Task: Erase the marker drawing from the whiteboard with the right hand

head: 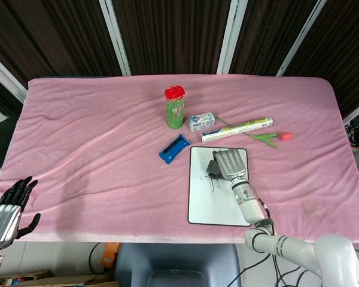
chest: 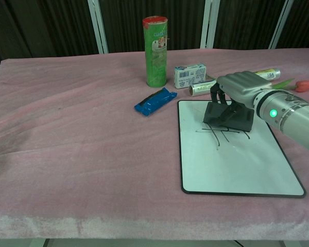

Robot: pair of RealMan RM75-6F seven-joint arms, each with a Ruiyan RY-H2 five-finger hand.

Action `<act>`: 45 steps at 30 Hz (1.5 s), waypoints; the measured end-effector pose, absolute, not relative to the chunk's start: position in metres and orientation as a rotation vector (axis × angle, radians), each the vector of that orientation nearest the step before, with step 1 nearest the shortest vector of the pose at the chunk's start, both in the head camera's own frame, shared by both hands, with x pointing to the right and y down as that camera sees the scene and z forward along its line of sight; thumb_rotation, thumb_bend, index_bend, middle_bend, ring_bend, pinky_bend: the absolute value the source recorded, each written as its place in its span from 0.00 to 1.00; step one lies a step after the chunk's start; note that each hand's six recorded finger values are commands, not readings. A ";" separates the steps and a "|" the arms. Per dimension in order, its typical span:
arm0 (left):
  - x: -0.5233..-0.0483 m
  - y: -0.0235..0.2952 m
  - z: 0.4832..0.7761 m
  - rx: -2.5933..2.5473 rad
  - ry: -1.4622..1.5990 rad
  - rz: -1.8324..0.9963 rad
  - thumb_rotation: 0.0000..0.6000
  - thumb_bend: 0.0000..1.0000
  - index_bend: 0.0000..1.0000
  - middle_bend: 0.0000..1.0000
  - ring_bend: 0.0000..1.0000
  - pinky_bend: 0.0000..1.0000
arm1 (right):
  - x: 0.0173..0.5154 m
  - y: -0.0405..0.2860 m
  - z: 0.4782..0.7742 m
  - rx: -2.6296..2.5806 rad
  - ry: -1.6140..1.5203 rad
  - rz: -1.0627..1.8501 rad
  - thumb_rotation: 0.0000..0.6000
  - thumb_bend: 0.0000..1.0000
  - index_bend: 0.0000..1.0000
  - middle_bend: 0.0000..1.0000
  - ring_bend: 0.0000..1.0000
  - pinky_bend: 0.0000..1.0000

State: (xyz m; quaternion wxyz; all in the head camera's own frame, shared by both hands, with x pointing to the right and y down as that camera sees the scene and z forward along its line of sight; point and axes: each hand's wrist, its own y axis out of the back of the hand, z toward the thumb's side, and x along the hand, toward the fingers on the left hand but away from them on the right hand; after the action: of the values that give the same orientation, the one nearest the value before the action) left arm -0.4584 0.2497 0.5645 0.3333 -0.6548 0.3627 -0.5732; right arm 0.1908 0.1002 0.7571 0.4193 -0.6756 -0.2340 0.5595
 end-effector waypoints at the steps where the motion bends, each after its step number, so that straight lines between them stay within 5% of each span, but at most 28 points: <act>1: -0.459 0.250 0.565 -1.712 0.948 -1.500 1.00 0.40 0.00 0.00 0.00 0.16 | 0.189 0.102 0.758 -1.698 -0.585 1.402 1.00 0.49 0.98 0.77 0.76 0.79; 30: -0.461 0.249 0.565 -1.719 0.951 -1.520 1.00 0.40 0.00 0.00 0.00 0.16 | 0.172 0.176 0.740 -1.775 -0.331 1.258 1.00 0.49 0.98 0.77 0.76 0.79; 45: -0.461 0.249 0.566 -1.712 0.946 -1.524 1.00 0.40 0.00 0.00 0.00 0.16 | 0.190 0.129 0.758 -1.660 -0.404 1.377 1.00 0.49 0.98 0.77 0.76 0.79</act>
State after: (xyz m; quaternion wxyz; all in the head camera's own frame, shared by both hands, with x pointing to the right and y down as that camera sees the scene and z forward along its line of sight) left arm -0.4605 0.2489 0.5655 0.3252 -0.6529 0.3607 -0.5812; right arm 0.1902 0.1288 0.7578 0.4561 -0.6732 -0.1640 0.5584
